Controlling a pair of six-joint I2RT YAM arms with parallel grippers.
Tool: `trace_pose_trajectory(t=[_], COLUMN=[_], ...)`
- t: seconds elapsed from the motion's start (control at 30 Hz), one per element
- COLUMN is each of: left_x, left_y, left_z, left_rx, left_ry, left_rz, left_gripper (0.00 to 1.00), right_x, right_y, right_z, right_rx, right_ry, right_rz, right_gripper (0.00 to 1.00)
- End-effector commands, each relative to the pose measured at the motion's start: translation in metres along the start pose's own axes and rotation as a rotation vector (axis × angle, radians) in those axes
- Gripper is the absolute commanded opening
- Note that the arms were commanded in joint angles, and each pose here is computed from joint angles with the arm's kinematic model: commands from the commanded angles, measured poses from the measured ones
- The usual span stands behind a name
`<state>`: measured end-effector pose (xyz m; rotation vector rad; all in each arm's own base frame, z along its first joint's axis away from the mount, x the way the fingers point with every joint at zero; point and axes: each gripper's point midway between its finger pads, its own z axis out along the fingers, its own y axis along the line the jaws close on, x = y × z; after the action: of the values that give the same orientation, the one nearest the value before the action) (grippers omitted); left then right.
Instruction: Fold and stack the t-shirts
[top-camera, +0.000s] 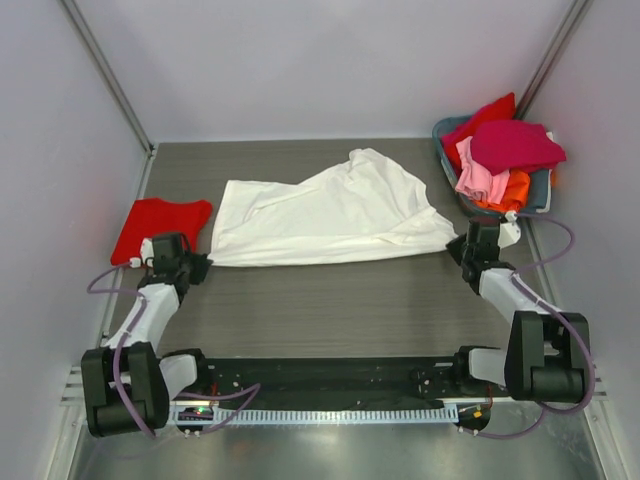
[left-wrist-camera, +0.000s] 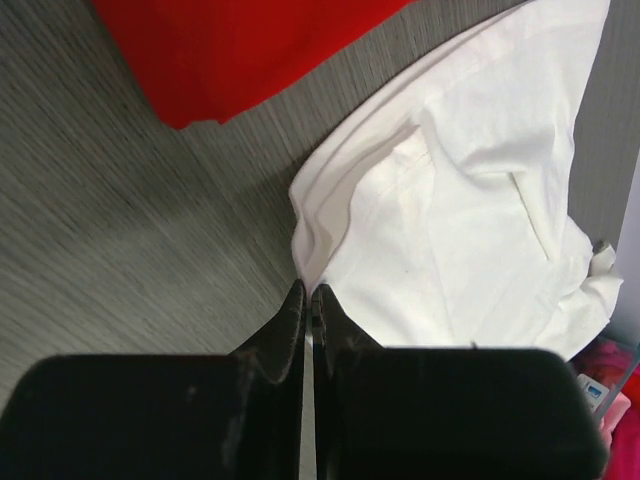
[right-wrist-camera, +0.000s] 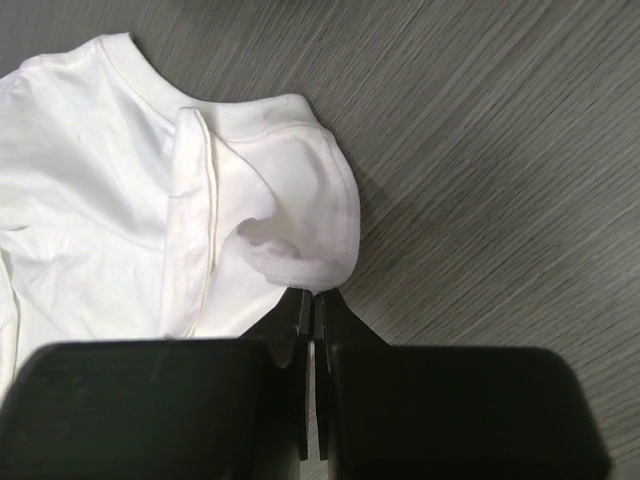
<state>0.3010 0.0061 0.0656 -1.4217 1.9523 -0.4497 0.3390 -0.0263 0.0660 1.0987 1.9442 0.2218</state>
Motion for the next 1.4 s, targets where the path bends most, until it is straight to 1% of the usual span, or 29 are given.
trace_pose_trajectory(t=[0.0,0.03,0.07,0.13,0.17,0.23,0.27,0.33,0.4,0.43,0.47,0.5,0.53,0.57,0.6,0.7,0.73,0.8,0.83,0.93,1.0,1.07,1.1,1.13,1.2,1.23,1.3,1.33,1.37], left_x=[-0.017,-0.02,-0.03,-0.035,-0.047,-0.055,-0.065,-0.072,-0.083,-0.087,-0.094,-0.097,-0.1,-0.107,-0.108,-0.119,-0.125,-0.127,-0.129,-0.132,-0.133,-0.133,-0.131,-0.128,-0.128,-0.125,-0.126,-0.124,-0.126], left_y=[-0.009,-0.015,-0.035,-0.043,-0.062,-0.071,-0.088,-0.095,-0.116,-0.121,-0.133,-0.139,-0.144,-0.156,-0.155,-0.158,-0.162,-0.159,-0.163,-0.166,-0.17,-0.173,-0.175,-0.173,-0.178,-0.174,-0.182,-0.18,-0.187], left_z=[-0.016,-0.02,-0.032,-0.048,-0.062,-0.087,-0.104,-0.129,-0.166,-0.178,-0.204,-0.217,-0.235,-0.261,-0.274,-0.327,-0.352,-0.371,-0.389,-0.401,-0.394,-0.378,-0.37,-0.351,-0.335,-0.314,-0.295,-0.279,-0.273], left_rx=[-0.007,0.001,0.045,0.042,0.081,0.103,0.146,0.166,0.222,0.236,0.273,0.298,0.33,0.383,0.389,0.443,0.484,0.492,0.527,0.541,0.537,0.518,0.514,0.484,0.485,0.452,0.449,0.427,0.441], left_ry=[-0.053,-0.055,-0.08,-0.085,-0.119,-0.148,-0.177,-0.209,-0.242,-0.257,-0.283,-0.298,-0.321,-0.358,-0.368,-0.453,-0.495,-0.515,-0.539,-0.555,-0.546,-0.523,-0.504,-0.478,-0.461,-0.436,-0.42,-0.401,-0.402], left_rz=[0.029,0.032,0.038,0.052,0.053,0.066,0.066,0.079,0.096,0.105,0.107,0.11,0.116,0.111,0.112,0.09,0.08,0.074,0.068,0.06,0.057,0.058,0.061,0.063,0.061,0.056,0.053,0.052,0.046], left_gripper=[0.0,0.0,0.0,0.0,0.0,0.0,0.0,0.0,0.0,0.0,0.0,0.0,0.0,0.0,0.0,0.0,0.0,0.0,0.0,0.0,0.0,0.0,0.0,0.0,0.0,0.0,0.0,0.0,0.0], right_x=[-0.028,-0.039,-0.045,-0.063,-0.069,-0.092,-0.1,-0.124,-0.141,-0.16,-0.167,-0.173,-0.189,-0.193,-0.199,-0.221,-0.225,-0.236,-0.24,-0.249,-0.25,-0.249,-0.247,-0.245,-0.241,-0.237,-0.233,-0.23,-0.228], right_y=[0.02,0.032,0.039,0.056,0.062,0.081,0.087,0.105,0.114,0.129,0.136,0.14,0.151,0.156,0.158,0.167,0.168,0.167,0.167,0.168,0.17,0.172,0.176,0.179,0.184,0.188,0.195,0.201,0.205], right_z=[-0.015,-0.02,-0.029,-0.044,-0.051,-0.077,-0.087,-0.12,-0.149,-0.172,-0.185,-0.198,-0.227,-0.241,-0.255,-0.314,-0.328,-0.36,-0.37,-0.386,-0.381,-0.373,-0.36,-0.353,-0.335,-0.317,-0.296,-0.275,-0.267], right_rx=[-0.041,-0.069,-0.086,-0.12,-0.132,-0.19,-0.211,-0.275,-0.311,-0.357,-0.384,-0.403,-0.459,-0.487,-0.507,-0.598,-0.617,-0.651,-0.658,-0.657,-0.644,-0.638,-0.624,-0.622,-0.608,-0.585,-0.575,-0.552,-0.551], right_ry=[-0.065,-0.085,-0.093,-0.116,-0.125,-0.174,-0.195,-0.256,-0.304,-0.351,-0.367,-0.381,-0.431,-0.445,-0.466,-0.566,-0.587,-0.643,-0.664,-0.689,-0.676,-0.656,-0.629,-0.609,-0.567,-0.53,-0.483,-0.447,-0.43], right_rz=[-0.007,-0.009,-0.014,-0.026,-0.029,-0.029,-0.034,-0.029,-0.034,-0.027,-0.036,-0.038,-0.03,-0.034,-0.035,-0.025,-0.021,-0.013,-0.017,-0.009,-0.007,0.005,0.001,-0.005,-0.001,-0.01,-0.016,-0.025,-0.03], right_gripper=[0.01,0.01,0.01,0.01,0.01,0.01,0.01,0.01,0.01,0.01,0.01,0.01,0.01,0.01,0.01,0.01,0.01,0.01,0.01,0.01,0.01,0.01,0.01,0.01,0.01,0.01,0.01,0.01,0.01])
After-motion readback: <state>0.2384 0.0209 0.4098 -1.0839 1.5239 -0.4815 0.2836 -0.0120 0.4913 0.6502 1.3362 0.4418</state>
